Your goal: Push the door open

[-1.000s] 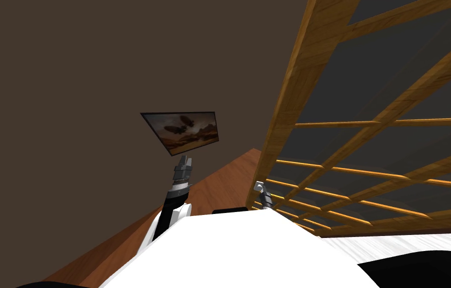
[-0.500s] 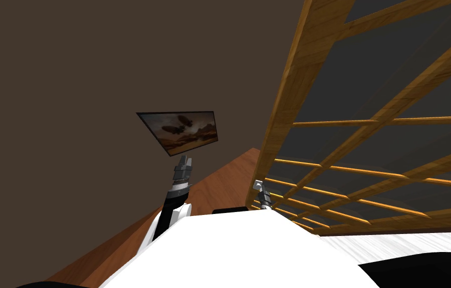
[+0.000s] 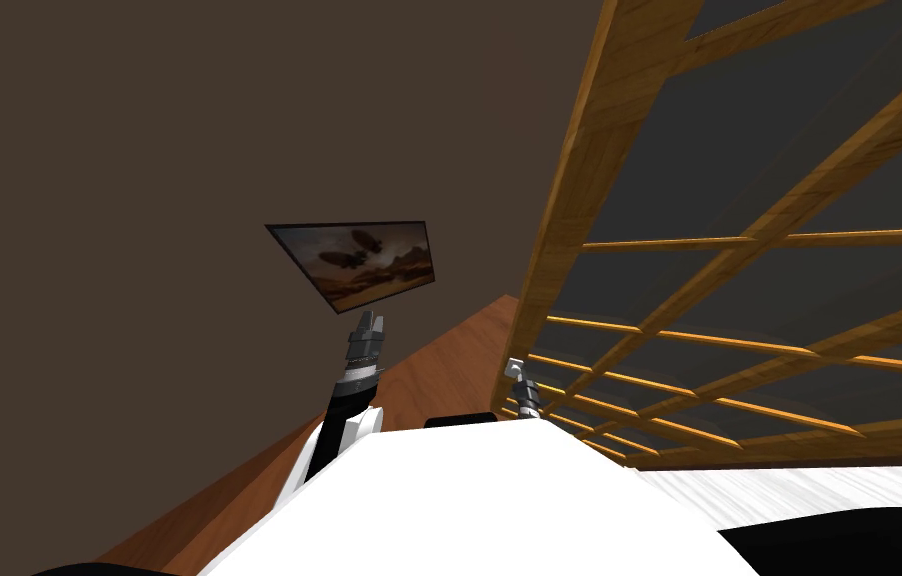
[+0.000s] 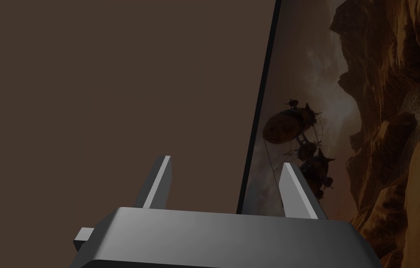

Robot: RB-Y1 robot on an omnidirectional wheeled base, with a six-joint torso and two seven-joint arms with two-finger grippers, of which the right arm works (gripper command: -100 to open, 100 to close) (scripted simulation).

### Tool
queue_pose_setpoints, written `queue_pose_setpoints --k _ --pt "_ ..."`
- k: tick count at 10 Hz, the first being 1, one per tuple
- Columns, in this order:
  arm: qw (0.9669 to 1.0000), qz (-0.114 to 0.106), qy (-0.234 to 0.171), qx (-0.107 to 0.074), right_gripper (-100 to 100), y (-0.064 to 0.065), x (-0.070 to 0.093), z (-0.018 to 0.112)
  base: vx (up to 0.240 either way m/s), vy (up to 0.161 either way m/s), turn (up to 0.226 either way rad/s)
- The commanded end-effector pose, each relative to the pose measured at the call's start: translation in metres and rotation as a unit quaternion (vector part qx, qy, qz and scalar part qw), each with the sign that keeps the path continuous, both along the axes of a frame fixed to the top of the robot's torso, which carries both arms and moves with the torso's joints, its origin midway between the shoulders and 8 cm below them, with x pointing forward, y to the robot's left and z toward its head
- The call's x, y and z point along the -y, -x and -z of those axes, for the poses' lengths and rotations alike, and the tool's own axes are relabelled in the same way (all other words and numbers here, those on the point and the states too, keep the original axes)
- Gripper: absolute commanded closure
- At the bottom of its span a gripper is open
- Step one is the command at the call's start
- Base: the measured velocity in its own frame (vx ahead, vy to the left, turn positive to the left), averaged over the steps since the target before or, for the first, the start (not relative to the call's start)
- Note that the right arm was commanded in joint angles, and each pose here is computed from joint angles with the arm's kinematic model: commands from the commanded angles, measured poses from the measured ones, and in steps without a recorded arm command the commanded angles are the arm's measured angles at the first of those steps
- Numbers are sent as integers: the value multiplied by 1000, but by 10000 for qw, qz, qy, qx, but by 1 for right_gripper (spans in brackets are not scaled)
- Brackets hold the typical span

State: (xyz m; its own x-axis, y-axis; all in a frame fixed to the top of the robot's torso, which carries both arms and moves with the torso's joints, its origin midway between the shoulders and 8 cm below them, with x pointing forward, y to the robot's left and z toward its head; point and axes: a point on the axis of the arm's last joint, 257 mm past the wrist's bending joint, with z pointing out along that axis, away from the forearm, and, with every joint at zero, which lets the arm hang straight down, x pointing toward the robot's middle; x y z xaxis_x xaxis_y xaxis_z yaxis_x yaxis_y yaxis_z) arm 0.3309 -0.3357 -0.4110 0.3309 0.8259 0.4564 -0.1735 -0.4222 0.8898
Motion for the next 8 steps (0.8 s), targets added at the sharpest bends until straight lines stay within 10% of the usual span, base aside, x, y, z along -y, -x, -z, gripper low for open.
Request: queue_pose_setpoints --k 1,8 --pt "9992 -27 -276 284 100 -11 -4 -12 10 -8 -9" --pt "9932 -23 -1020 562 100 -20 -10 -12 6 -10 -9"
